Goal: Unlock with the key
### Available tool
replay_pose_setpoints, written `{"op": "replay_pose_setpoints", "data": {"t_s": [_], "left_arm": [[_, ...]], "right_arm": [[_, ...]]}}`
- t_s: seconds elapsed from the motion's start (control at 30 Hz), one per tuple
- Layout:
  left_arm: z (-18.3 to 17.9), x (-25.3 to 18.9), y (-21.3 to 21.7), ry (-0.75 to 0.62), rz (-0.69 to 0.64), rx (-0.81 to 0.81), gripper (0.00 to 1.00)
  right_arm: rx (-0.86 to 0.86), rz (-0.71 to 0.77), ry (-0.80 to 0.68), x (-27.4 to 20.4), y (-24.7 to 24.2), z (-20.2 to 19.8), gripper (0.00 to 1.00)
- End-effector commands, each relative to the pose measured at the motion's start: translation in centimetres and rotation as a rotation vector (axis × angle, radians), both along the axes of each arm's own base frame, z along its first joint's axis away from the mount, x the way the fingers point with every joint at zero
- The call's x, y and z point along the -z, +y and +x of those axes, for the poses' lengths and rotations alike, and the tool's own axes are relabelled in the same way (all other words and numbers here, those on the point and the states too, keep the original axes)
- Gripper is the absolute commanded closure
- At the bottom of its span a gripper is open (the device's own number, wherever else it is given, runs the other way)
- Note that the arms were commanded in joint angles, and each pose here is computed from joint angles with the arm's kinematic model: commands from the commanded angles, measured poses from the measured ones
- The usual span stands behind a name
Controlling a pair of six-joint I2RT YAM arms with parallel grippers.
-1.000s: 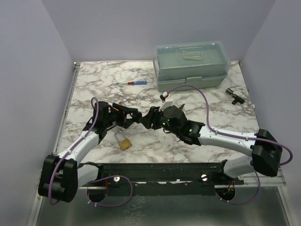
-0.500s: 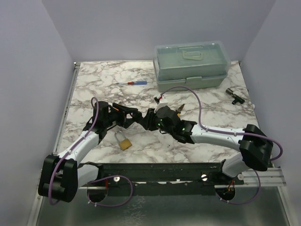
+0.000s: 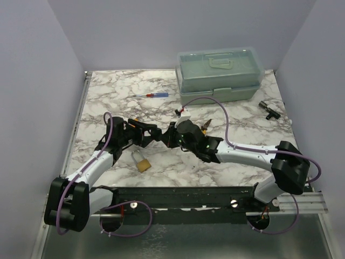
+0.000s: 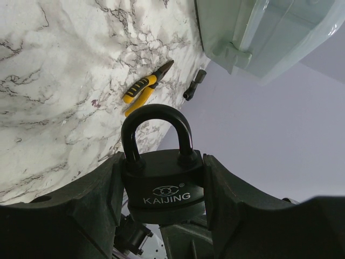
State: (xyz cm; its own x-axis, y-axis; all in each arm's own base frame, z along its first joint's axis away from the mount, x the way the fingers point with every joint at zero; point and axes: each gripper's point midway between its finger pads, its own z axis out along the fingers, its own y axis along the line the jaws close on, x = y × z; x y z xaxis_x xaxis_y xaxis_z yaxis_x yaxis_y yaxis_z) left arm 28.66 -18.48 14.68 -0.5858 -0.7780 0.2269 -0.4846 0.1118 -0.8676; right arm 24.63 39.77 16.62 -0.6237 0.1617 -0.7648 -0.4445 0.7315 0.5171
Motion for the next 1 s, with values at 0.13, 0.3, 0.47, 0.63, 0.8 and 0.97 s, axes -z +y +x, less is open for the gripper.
{"op": "replay_pose_setpoints", "data": {"t_s": [0.13,0.3,0.47,0.63,0.8,0.97], "left_arm": [[-0.5,-3.9,-1.1,-0.131,-0.069,0.075,1.0],[-0.9,-4.3,-1.0,-0.163,-0.064,0.079,1.0],[-1.4,-4.4,-0.9,-0.178,-0.066,0.076,1.0],[-1.6,-5.0,-0.7,-0.211,-0.068,0.072,1.0],[-1.8,-5.9,-0.6,-0.255,-0.071,0.065,1.0],[-1.9,-6.4,-0.5,-0.279,-0.068,0.068,1.0]], "right_arm": [[0.016,0.031,-0.012,-0.8,1.6,1.2,1.0],[0.045,0.1,-0.006,-1.7,2.0,1.5,1.0],[0.069,0.152,-0.007,-2.4,1.9,1.6,1.0],[0.076,0.199,-0.009,-3.1,1.8,1.6,1.0],[0.07,0.247,-0.013,-3.9,2.1,1.5,1.0],[0.067,0.274,-0.023,-4.5,2.2,1.6,1.0]]}}
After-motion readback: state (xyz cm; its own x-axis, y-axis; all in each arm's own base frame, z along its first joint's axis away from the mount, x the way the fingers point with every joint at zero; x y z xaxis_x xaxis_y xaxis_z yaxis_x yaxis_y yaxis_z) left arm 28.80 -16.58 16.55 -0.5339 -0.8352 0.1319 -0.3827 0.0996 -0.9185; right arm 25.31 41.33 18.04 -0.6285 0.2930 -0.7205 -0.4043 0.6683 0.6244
